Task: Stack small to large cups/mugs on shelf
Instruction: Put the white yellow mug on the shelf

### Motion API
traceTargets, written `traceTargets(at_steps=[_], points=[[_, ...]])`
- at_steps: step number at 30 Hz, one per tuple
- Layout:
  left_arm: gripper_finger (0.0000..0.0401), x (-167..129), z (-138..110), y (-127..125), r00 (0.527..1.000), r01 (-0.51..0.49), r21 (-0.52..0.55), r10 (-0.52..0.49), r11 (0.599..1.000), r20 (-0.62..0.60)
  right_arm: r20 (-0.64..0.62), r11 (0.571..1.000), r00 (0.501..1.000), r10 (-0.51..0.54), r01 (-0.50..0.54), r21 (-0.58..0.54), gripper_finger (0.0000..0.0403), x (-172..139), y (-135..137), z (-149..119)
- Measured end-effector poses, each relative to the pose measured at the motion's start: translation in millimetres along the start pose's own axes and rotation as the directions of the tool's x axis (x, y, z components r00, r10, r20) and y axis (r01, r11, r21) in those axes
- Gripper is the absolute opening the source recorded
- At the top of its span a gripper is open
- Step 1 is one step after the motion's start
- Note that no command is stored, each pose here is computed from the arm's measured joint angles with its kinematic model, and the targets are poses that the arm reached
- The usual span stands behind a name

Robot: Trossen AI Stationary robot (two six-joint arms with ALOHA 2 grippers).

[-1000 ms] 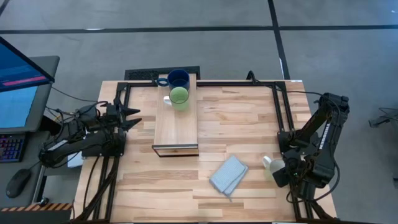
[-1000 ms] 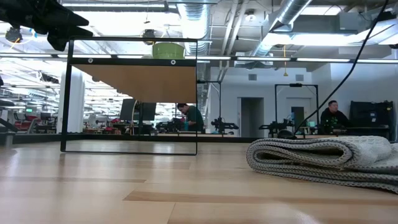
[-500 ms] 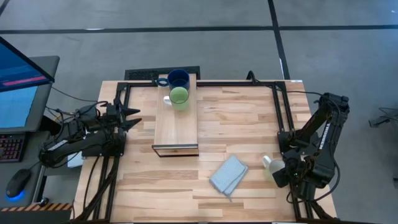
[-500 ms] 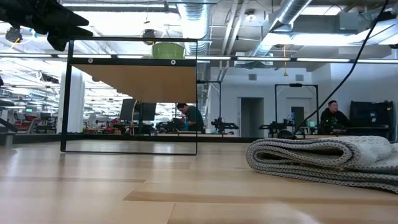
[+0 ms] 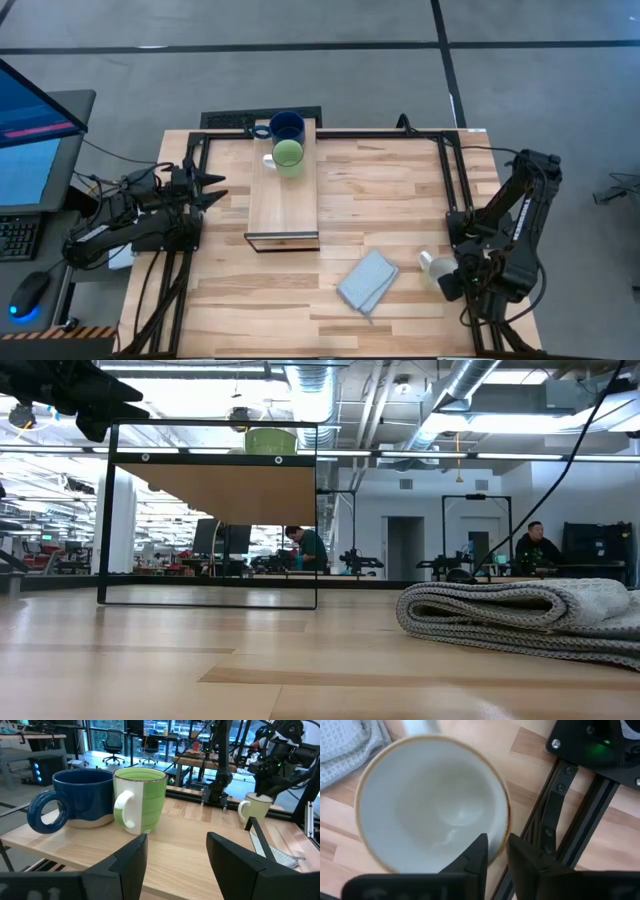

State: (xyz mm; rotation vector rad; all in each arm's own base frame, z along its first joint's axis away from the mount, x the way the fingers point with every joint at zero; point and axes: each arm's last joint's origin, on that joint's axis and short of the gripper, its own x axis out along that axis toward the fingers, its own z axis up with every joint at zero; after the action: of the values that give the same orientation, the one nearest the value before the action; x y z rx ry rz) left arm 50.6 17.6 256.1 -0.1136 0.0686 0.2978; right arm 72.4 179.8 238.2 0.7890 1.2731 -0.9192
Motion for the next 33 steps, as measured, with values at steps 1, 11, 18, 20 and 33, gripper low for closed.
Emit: traceTargets(at_steps=[1, 11, 18, 20, 33], points=[[0.0195, 0, 0, 0, 1.0, 0.0, 0.0, 0.0, 1.0, 0.0, 0.005, 1.0, 1.0, -0.001, 0.001, -0.001, 0.0083, 1, 0, 0], [0.0195, 0, 0, 0, 1.0, 0.0, 0.0, 0.0, 1.0, 0.0, 0.039, 0.999, 0.999, -0.017, 0.018, -0.035, 0.0017, 6, 5, -5], [0.0195, 0, 0, 0, 1.0, 0.0, 0.0, 0.0, 1.0, 0.0, 0.03, 0.998, 0.999, -0.022, 0.023, -0.052, 0.0017, 6, 8, 0], [0.0195, 0, 0, 0, 1.0, 0.0, 0.0, 0.0, 1.0, 0.0, 0.027, 0.997, 0.999, -0.029, 0.031, -0.073, 0.0017, 7, 11, 3], [0.0195, 0, 0, 0, 1.0, 0.0, 0.0, 0.0, 1.0, 0.0, 0.054, 0.971, 0.998, 0.045, -0.031, -0.236, 0.0017, 8, 37, 44]])
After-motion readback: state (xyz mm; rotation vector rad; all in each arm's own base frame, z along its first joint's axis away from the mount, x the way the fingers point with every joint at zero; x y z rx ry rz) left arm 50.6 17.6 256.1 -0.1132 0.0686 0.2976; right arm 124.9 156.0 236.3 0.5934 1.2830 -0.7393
